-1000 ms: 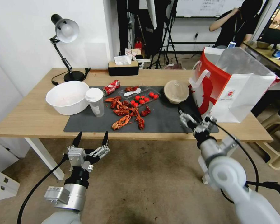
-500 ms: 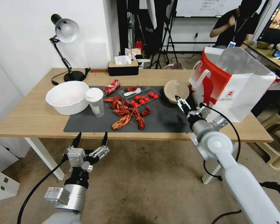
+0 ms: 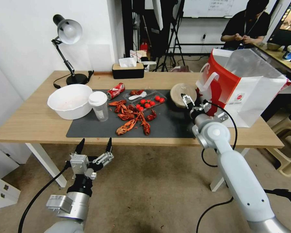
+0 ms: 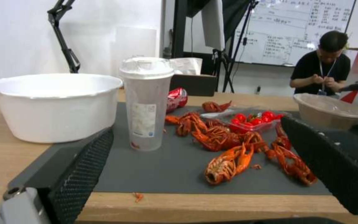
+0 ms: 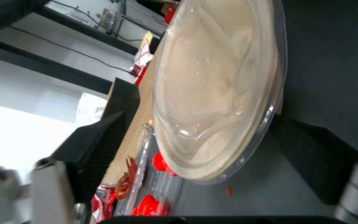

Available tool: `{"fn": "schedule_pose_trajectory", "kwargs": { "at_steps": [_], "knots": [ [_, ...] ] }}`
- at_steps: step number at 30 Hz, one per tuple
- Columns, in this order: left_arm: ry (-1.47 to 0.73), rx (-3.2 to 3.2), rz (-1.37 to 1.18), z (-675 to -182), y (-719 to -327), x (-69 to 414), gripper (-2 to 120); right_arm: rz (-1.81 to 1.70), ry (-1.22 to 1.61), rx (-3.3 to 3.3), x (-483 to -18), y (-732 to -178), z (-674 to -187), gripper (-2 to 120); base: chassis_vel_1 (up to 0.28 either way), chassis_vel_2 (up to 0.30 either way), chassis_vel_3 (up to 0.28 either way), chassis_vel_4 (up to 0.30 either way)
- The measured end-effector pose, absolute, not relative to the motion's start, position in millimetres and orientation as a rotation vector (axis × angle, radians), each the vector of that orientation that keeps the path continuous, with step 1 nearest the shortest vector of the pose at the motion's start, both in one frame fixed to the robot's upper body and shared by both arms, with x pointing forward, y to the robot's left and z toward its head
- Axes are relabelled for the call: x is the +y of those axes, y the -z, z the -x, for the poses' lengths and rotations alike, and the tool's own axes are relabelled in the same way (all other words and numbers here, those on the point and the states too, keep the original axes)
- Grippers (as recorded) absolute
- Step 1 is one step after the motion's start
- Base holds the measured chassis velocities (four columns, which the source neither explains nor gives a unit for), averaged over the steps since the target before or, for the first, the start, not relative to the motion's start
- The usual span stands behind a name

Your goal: Pick up the trash from the table and place it into the takeout bag.

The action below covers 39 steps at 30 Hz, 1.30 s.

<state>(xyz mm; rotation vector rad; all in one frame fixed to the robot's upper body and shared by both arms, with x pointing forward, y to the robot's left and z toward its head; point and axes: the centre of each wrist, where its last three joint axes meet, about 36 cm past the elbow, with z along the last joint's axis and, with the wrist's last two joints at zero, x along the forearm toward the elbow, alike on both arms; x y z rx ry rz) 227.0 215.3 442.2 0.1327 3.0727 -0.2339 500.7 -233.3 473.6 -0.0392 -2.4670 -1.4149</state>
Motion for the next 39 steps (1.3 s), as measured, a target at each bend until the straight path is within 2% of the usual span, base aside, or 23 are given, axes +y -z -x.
{"fn": "schedule_pose_trajectory", "kwargs": {
  "at_steps": [4, 6, 7, 8, 9, 10, 13, 14, 17, 21, 24, 30, 33, 34, 38, 39],
  "knots": [
    [0.234, 3.075, -0.129, -227.3, -441.1, 216.1, 100, 0.046, 1.442, -2.455, -232.7, -481.3, -518.9, 76, 0.000, 0.000, 0.000, 0.000],
    [0.234, 3.076, -0.128, -227.9, -440.0, 216.3, 100, 0.080, 1.431, -2.426, -231.9, -486.8, -533.0, 65, 0.000, 0.000, 0.000, 0.000],
    [0.234, 3.076, -0.128, -227.9, -440.0, 216.3, 100, 0.080, 1.431, -2.426, -231.9, -486.8, -533.0, 65, 0.000, 0.000, 0.000, 0.000],
    [0.234, 3.076, -0.127, -228.0, -439.6, 216.5, 100, 0.085, 1.428, -2.417, -231.4, -487.2, -536.2, 59, 0.000, 0.000, 0.000, 0.000],
    [0.233, 3.076, -0.127, -228.2, -439.1, 216.8, 100, 0.088, 1.425, -2.413, -231.3, -487.6, -536.8, 54, 0.000, 0.000, 0.000, 0.000],
    [0.233, 3.076, -0.127, -228.2, -439.1, 216.8, 100, 0.088, 1.425, -2.413, -231.3, -487.6, -536.8, 54, 0.000, 0.000, 0.000, 0.000],
    [0.229, 3.075, -0.124, -229.1, -437.6, 217.5, 100, 0.106, 1.421, -2.413, -234.3, -488.0, -537.1, 38, 0.000, 0.000, 0.000, 0.000],
    [0.229, 3.075, -0.124, -229.1, -437.6, 217.5, 100, 0.106, 1.421, -2.413, -234.3, -488.0, -537.1, 38, 0.000, 0.000, 0.000, 0.000],
    [0.230, 3.074, -0.125, -229.4, -437.7, 217.2, 100, 0.117, 1.415, -2.414, -238.0, -486.0, -535.9, 25, 0.000, 0.000, 0.000, 0.000],
    [0.230, 3.074, -0.125, -229.4, -437.7, 217.2, 100, 0.122, 1.416, -2.416, -239.6, -486.2, -536.1, 15, 0.000, 0.000, 0.000, 0.000],
    [0.231, 3.074, -0.111, -229.6, -437.7, 216.7, 100, 0.119, 1.415, -2.422, -242.2, -486.1, -534.8, 0, 0.000, 0.000, 0.000, 0.000],
    [0.235, 3.075, -0.103, -229.4, -437.7, 216.7, 100, 0.048, 1.347, -2.503, -241.9, -485.1, -519.3, 0, 0.000, 0.000, 0.000, 0.000],
    [0.234, 3.073, -0.103, -229.7, -436.0, 216.7, 100, -0.030, 1.052, -2.708, -231.5, -485.7, -495.1, 0, 0.000, 0.000, 0.000, 0.000],
    [0.234, 3.073, -0.103, -229.7, -436.0, 216.7, 100, -0.030, 1.052, -2.708, -231.5, -485.7, -495.1, 0, 0.000, 0.000, 0.000, 0.000],
    [0.240, 3.072, -0.102, -229.3, -435.0, 215.2, 100, -0.063, 0.617, -2.909, -225.5, -479.8, -469.9, 0, 0.000, 0.000, 0.000, 0.000],
    [0.240, 3.072, -0.102, -229.3, -435.0, 215.2, 100, -0.063, 0.617, -2.909, -225.5, -479.8, -469.9, 0, 0.000, 0.000, 0.000, 0.000]
  ]
}}
